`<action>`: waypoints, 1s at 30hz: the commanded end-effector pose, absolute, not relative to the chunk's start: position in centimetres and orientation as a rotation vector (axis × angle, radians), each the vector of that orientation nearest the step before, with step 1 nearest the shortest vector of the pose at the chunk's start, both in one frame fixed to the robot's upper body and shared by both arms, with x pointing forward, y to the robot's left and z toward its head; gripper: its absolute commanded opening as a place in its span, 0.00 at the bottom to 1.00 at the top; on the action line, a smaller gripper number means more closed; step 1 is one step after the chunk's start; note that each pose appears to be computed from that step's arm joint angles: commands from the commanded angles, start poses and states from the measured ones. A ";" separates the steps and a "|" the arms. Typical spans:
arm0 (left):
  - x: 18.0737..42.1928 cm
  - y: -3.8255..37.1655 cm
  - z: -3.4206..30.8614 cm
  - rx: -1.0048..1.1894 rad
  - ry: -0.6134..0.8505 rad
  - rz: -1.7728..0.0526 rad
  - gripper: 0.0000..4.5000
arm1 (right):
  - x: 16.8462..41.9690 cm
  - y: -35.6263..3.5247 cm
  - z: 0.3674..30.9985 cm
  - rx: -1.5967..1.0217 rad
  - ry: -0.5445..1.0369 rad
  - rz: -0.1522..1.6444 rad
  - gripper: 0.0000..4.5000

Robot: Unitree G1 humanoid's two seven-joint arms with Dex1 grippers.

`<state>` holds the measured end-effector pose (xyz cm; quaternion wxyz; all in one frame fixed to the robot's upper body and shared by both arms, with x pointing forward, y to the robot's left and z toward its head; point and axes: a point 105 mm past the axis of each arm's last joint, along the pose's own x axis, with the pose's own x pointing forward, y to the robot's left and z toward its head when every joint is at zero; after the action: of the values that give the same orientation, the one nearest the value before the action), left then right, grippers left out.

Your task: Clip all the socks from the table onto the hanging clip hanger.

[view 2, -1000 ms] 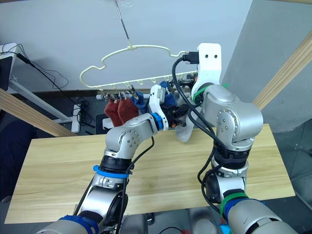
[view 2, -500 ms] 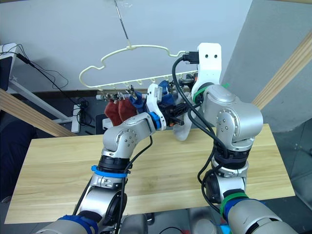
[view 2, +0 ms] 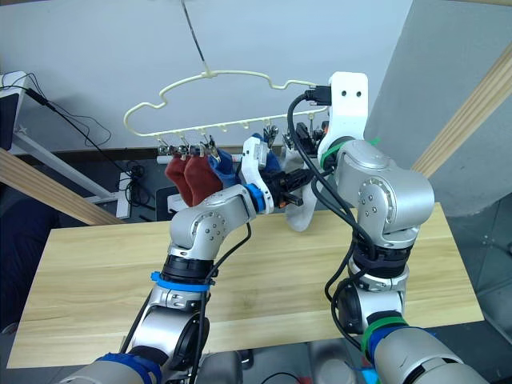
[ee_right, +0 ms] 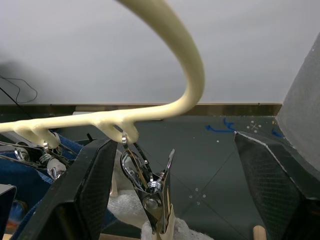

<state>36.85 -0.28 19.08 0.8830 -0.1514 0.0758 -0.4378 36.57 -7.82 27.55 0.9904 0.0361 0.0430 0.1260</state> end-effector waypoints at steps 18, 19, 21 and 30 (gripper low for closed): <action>31.0 6.8 18.5 -0.107 0.114 -0.855 0.96 | 29.7 -9.5 23.8 -0.028 0.123 0.573 0.86; 30.8 7.1 18.3 -0.103 0.119 -0.846 0.96 | 29.4 -9.6 23.6 -0.029 0.126 0.581 0.86; 30.3 9.2 17.7 -0.111 0.127 -0.784 0.96 | 28.7 -9.9 22.8 -0.046 0.108 0.601 0.86; 26.8 20.5 15.2 -0.058 0.128 -0.359 0.96 | 25.1 -11.7 16.8 -0.086 0.086 0.660 0.86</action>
<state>27.15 19.84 13.71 0.9741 -0.0455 0.1019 -0.1968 25.57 -11.96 15.89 0.9470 -0.0302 0.0828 0.3089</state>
